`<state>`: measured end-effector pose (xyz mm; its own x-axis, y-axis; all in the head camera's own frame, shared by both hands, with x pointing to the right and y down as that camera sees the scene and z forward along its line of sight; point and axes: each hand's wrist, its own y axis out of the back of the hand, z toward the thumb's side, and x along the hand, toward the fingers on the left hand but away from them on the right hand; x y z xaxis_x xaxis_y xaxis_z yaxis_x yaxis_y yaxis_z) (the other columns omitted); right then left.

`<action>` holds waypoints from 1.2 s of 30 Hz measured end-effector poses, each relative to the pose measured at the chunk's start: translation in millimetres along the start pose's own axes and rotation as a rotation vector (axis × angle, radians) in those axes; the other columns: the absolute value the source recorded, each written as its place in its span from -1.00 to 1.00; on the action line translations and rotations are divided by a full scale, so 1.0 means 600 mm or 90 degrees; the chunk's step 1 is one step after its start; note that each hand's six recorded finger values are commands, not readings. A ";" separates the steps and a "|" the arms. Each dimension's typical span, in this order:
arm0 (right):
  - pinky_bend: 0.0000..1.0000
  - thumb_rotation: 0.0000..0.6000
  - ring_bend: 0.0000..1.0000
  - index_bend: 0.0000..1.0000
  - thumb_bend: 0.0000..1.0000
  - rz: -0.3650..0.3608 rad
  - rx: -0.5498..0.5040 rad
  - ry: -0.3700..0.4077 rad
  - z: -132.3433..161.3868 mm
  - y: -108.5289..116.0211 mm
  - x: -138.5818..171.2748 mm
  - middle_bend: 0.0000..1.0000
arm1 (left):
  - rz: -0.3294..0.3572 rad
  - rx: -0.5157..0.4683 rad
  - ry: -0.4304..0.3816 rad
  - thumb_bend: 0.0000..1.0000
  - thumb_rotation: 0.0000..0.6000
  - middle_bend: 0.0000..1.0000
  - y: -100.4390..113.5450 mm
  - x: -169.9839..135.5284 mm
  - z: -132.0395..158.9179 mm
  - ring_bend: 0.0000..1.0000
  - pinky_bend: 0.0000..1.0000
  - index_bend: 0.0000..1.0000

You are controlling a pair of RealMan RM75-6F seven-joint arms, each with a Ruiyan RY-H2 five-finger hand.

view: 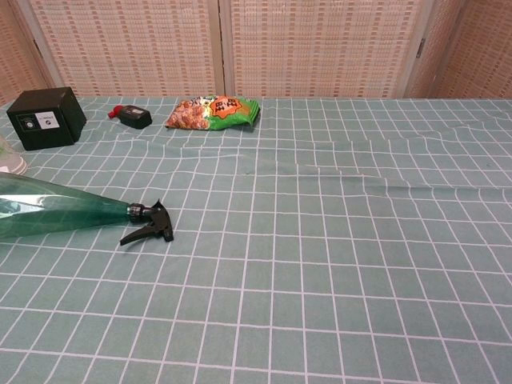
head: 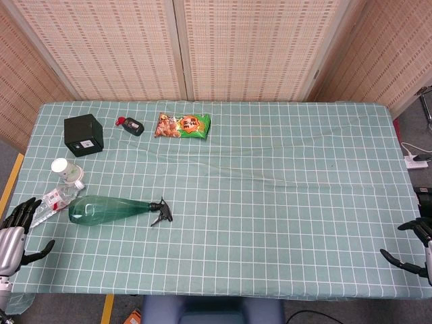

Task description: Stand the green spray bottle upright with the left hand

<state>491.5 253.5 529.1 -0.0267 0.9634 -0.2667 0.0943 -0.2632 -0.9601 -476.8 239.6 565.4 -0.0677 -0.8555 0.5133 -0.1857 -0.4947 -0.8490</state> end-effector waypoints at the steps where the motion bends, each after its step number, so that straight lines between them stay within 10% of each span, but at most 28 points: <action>1: -0.44 1.00 -0.43 -0.09 -1.00 0.000 0.000 0.000 0.000 0.000 0.000 -0.14 | 0.000 0.000 0.000 -0.49 1.00 -1.00 0.000 0.000 0.000 -1.00 -0.67 -1.00; 21: -0.43 1.00 -0.39 -0.07 -1.00 -0.002 0.004 -0.001 0.004 -0.001 -0.003 -0.12 | 0.028 0.032 -0.041 -0.50 1.00 -1.00 0.015 -0.005 0.016 -0.98 -0.67 -1.00; 36: -0.43 1.00 -0.39 -0.07 -1.00 0.010 0.002 0.000 0.003 -0.002 -0.005 -0.11 | 0.028 0.166 -0.141 -0.50 1.00 -0.82 0.037 -0.019 0.179 -0.80 -0.57 -1.00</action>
<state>489.6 250.8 530.7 -0.0249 0.9591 -0.2820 0.0919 -0.2787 -0.9560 -374.7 221.7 527.2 0.1502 -0.8754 0.4595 0.0708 -0.4541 -0.8882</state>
